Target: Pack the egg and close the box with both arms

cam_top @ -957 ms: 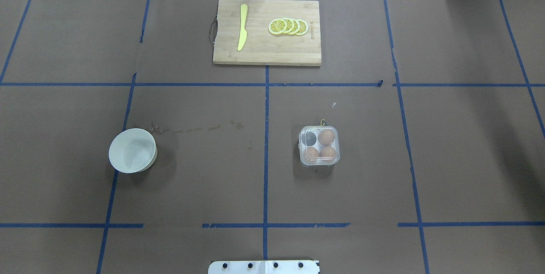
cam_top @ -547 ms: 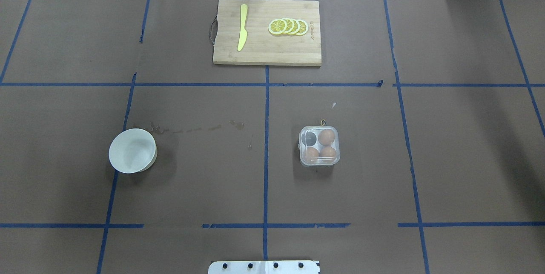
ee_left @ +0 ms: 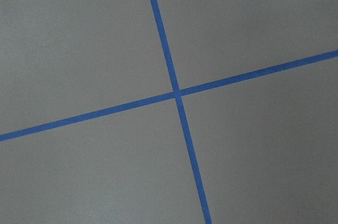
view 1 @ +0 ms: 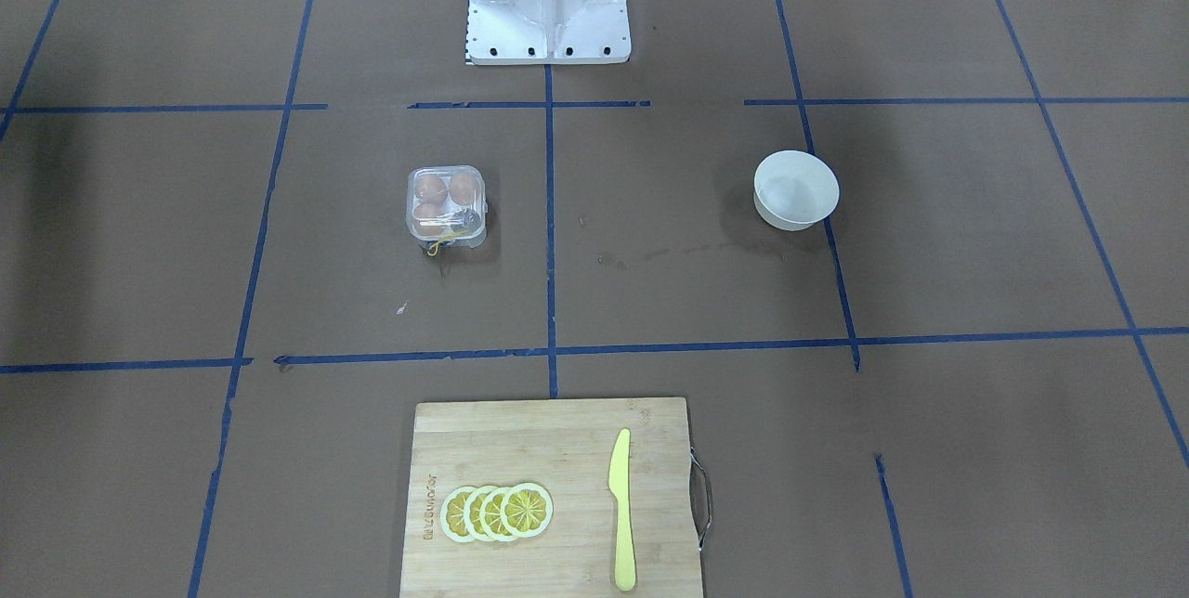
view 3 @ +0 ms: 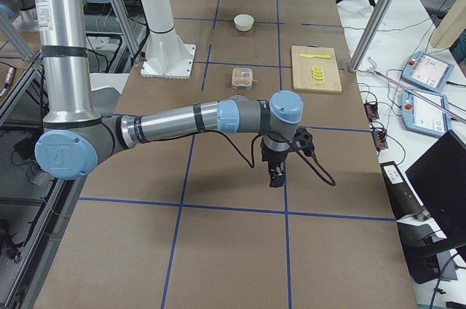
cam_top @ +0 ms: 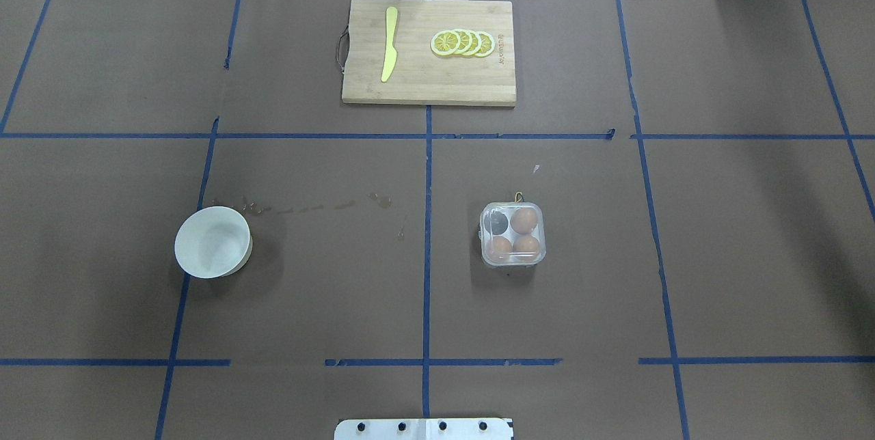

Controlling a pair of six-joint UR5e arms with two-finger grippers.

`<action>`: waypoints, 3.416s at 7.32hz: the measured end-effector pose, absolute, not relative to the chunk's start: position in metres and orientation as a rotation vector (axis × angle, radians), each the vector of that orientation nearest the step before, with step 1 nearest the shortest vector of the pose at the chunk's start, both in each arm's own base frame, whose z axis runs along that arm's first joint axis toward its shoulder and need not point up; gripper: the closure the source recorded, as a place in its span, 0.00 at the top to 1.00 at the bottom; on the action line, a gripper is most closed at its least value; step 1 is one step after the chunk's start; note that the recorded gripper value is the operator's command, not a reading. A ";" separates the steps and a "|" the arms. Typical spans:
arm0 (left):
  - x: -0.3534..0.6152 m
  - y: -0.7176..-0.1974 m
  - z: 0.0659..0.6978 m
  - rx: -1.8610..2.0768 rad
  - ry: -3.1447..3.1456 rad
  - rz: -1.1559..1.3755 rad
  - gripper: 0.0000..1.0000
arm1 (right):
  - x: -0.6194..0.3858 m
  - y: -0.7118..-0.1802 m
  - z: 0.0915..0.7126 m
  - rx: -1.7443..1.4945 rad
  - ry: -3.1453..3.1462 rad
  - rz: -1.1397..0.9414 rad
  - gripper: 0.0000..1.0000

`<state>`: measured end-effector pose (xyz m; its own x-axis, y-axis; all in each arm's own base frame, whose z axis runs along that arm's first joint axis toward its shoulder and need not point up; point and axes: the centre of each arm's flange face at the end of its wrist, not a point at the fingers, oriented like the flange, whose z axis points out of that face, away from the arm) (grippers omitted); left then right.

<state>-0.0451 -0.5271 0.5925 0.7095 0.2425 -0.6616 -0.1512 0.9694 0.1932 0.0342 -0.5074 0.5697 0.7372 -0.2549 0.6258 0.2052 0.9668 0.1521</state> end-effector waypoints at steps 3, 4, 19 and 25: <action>-0.041 -0.534 0.586 0.138 0.748 0.223 1.00 | 0.034 -0.508 0.569 0.075 -0.698 -0.245 1.00; -0.041 -0.531 0.591 0.130 0.750 0.219 1.00 | 0.034 -0.509 0.567 0.078 -0.694 -0.244 1.00; -0.031 -0.517 0.596 0.159 0.840 0.242 1.00 | 0.032 -0.511 0.570 0.070 -0.715 -0.239 1.00; -0.031 -0.517 0.593 0.164 0.841 0.244 1.00 | 0.030 -0.511 0.568 0.072 -0.743 -0.238 1.00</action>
